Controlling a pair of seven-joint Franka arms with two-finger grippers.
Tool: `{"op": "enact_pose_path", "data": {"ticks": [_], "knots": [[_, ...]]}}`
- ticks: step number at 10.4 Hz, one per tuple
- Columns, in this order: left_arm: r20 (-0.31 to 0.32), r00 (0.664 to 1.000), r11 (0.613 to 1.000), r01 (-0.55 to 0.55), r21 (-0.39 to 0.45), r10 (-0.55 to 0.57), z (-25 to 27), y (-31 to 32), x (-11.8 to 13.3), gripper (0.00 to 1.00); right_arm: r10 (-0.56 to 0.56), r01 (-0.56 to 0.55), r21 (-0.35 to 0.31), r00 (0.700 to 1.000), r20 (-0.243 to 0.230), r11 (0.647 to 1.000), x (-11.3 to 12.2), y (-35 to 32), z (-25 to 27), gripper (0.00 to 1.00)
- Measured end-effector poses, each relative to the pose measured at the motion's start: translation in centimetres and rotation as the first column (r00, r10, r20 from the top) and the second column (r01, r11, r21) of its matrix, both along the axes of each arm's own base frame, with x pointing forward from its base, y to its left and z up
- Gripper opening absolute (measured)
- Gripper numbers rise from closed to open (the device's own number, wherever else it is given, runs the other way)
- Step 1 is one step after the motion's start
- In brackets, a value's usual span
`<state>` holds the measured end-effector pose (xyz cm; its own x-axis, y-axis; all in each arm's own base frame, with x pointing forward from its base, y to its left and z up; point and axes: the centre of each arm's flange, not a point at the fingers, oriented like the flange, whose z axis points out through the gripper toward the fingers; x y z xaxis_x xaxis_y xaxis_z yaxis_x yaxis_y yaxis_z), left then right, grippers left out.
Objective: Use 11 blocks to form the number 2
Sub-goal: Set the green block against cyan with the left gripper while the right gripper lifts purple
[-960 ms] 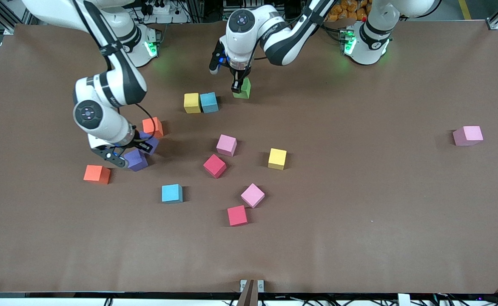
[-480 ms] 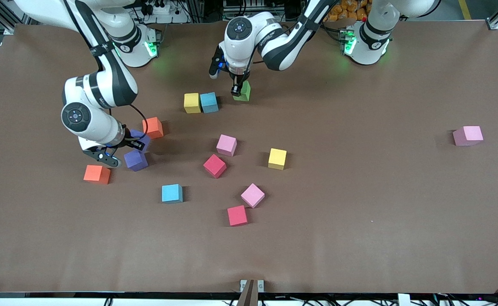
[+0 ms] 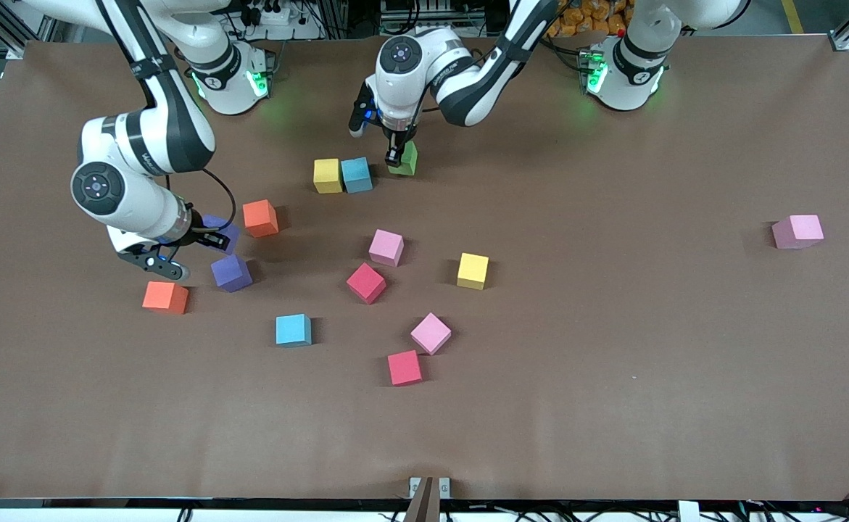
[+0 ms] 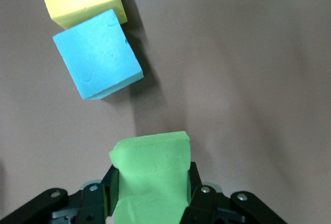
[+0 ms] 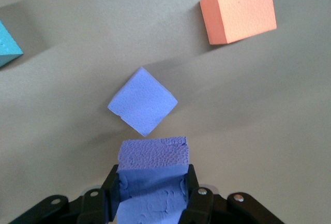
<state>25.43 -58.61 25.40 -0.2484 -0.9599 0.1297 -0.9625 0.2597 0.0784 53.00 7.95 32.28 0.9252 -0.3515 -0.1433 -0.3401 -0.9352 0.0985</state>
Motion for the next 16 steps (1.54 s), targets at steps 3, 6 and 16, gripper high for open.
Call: {"op": "enact_pose_path", "data": {"ticks": [3,6,16], "knots": [[-0.017,0.996,0.996,-0.085,-0.009,0.085,-0.4,-1.2,0.5,0.53,0.032,-0.032,0.004,0.999,-0.022,0.999,0.1,-2.2,-0.1,0.52],[-0.017,0.995,0.995,-0.102,-0.007,0.102,-2.1,-1.7,1.3,0.53,0.052,-0.052,0.01,0.998,-0.023,0.999,0.3,-3.8,0.0,0.52],[0.003,0.995,0.993,-0.102,-0.056,0.102,-3.7,-3.2,1.3,0.53,0.056,-0.055,0.014,0.998,-0.023,0.998,0.5,-7.2,0.0,0.52]]}}
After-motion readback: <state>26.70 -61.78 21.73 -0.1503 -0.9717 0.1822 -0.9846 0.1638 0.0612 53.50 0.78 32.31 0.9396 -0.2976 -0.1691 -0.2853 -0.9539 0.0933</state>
